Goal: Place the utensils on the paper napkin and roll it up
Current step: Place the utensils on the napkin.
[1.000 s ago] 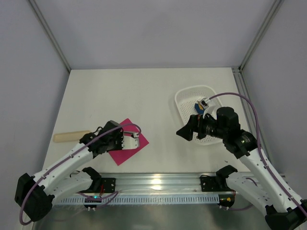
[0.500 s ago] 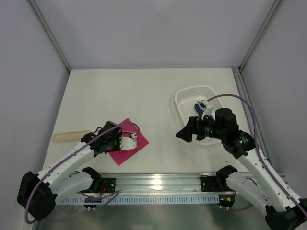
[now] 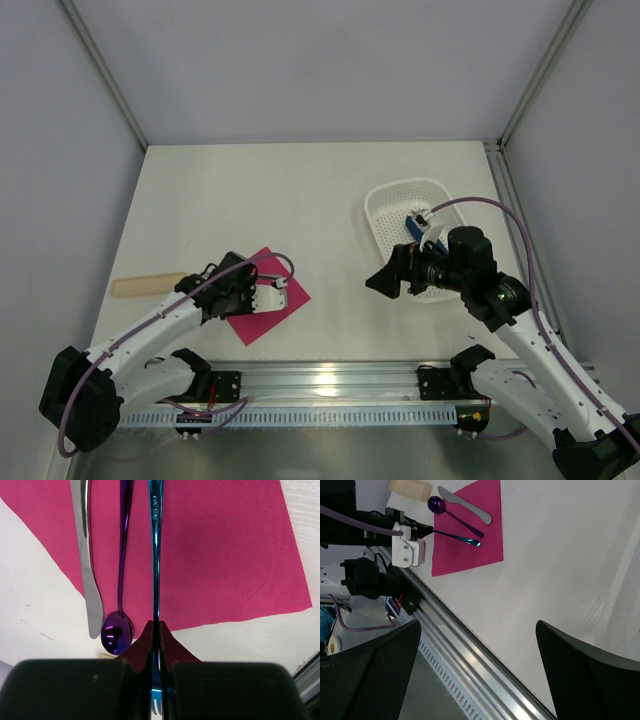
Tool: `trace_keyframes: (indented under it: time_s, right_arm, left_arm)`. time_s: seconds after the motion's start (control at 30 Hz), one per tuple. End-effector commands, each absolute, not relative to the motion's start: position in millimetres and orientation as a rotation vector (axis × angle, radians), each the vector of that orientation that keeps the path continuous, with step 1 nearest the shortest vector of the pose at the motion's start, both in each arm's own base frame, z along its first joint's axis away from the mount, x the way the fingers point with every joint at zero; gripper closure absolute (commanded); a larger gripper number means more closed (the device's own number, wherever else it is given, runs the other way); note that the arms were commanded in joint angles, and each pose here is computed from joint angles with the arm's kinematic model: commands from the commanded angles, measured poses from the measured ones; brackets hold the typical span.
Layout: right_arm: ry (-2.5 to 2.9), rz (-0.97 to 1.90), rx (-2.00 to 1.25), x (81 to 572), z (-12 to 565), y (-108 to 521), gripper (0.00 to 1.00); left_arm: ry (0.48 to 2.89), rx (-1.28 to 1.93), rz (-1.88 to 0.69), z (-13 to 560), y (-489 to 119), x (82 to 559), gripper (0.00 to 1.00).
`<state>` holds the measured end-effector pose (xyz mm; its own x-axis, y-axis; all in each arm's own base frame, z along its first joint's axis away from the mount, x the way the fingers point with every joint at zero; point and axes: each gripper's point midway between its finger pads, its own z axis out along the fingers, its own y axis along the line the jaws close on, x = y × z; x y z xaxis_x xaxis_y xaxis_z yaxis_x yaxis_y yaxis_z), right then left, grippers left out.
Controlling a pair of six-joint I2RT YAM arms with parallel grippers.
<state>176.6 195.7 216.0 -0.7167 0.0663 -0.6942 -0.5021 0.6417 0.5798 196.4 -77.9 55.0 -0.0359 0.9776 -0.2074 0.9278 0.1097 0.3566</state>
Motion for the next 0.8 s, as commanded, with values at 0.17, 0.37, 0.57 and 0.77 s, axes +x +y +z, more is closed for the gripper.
trace_keyframes:
  time_s: [0.17,0.37,0.57,0.77]
  right_arm:
    - [2.084,1.055,-0.375,177.7,229.8,198.6,0.0]
    - [2.088,1.054,-0.375,177.0,228.7,198.0,0.01]
    - [2.084,1.064,-0.382,176.0,230.2,199.2,0.01]
    - [2.083,1.071,-0.382,176.1,231.1,200.0,0.01]
  left_arm:
    - [1.98,1.828,0.221,58.4,-83.2,216.6,1.0]
    - [1.982,1.845,0.271,56.3,-73.3,213.3,1.0]
    - [1.976,1.831,0.309,56.1,-67.4,212.4,0.92]
    - [1.969,1.825,0.33,54.2,-65.9,214.6,0.83]
